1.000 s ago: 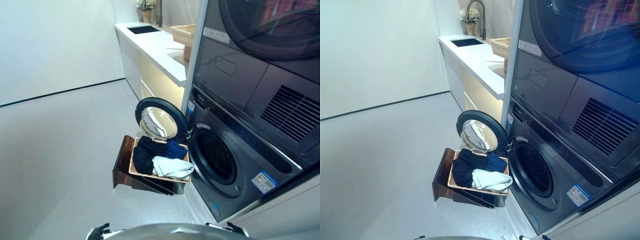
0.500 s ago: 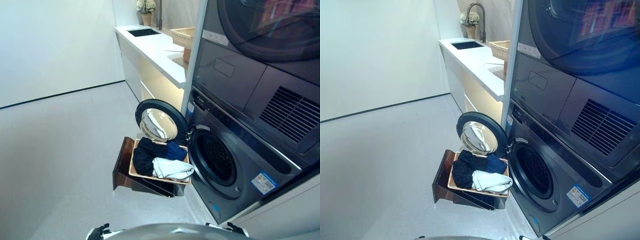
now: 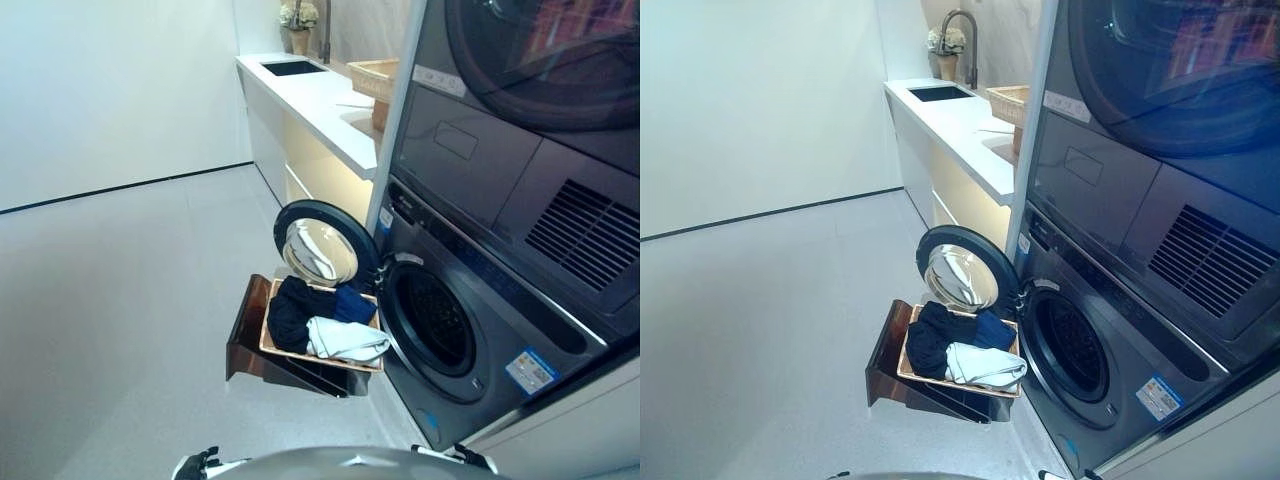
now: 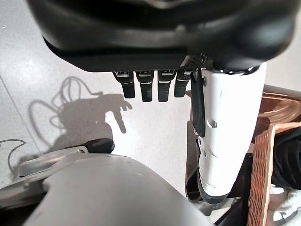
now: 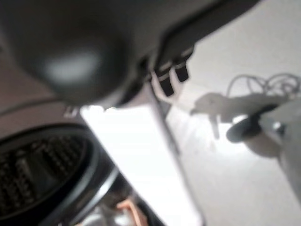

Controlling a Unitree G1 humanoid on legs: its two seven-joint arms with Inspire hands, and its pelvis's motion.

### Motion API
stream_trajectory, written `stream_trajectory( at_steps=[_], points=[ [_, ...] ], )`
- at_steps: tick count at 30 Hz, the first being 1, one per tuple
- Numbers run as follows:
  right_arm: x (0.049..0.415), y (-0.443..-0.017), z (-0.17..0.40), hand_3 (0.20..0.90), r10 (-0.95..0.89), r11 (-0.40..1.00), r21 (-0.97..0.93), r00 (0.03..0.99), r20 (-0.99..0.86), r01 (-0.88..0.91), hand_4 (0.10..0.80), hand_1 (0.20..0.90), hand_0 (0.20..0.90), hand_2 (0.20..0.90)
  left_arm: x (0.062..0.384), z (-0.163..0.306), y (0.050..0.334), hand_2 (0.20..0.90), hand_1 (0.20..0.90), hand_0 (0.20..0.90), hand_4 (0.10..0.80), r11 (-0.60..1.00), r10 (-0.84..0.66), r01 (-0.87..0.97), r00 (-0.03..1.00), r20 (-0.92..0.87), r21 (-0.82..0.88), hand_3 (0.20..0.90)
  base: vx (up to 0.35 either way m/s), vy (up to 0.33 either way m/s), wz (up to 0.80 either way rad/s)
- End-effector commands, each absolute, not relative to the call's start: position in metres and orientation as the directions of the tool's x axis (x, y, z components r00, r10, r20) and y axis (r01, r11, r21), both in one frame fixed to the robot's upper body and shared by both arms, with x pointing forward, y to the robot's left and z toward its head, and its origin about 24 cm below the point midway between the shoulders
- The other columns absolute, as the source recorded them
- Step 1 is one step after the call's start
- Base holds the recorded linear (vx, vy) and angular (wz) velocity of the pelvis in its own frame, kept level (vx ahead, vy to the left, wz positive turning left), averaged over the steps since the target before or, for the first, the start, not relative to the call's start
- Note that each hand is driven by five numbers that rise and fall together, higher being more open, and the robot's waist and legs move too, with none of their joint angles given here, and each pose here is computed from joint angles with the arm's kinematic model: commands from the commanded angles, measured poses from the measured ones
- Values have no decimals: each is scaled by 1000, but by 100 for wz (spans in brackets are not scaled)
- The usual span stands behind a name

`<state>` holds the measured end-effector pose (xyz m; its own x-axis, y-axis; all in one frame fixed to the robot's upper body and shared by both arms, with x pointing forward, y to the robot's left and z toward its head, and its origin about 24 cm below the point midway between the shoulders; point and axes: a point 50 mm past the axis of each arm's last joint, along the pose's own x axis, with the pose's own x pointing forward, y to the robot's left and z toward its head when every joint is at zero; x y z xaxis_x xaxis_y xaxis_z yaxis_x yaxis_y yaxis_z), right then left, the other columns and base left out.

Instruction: Pick up the clothes and place them into the washing machine

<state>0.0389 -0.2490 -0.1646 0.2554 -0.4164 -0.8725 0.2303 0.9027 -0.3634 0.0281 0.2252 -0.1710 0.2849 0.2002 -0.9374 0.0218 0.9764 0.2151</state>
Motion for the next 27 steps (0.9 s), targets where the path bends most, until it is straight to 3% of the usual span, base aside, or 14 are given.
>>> stream_trajectory(
  at_steps=[1,12,19,27],
  points=[
    [77,-265,-154,900,-468,875,-375,338,-816,306,800,900,900,900,60,-167,229,900,900,900,800,972,222,-16,368,-903,232,900,24,133,1],
    [86,-266,-152,900,-475,872,-374,368,-799,315,800,900,900,900,46,-165,243,900,900,900,800,965,249,-5,321,-914,261,900,11,139,-5],
    [89,-264,-152,900,-479,869,-371,367,-797,328,800,900,900,900,47,-165,245,900,900,900,800,962,265,-24,327,-907,272,900,106,-55,11],
    [77,-256,-157,900,-451,888,-370,357,-818,273,800,900,900,900,45,-168,233,900,900,900,800,966,256,-57,326,-910,252,900,282,-174,28]
  ],
)
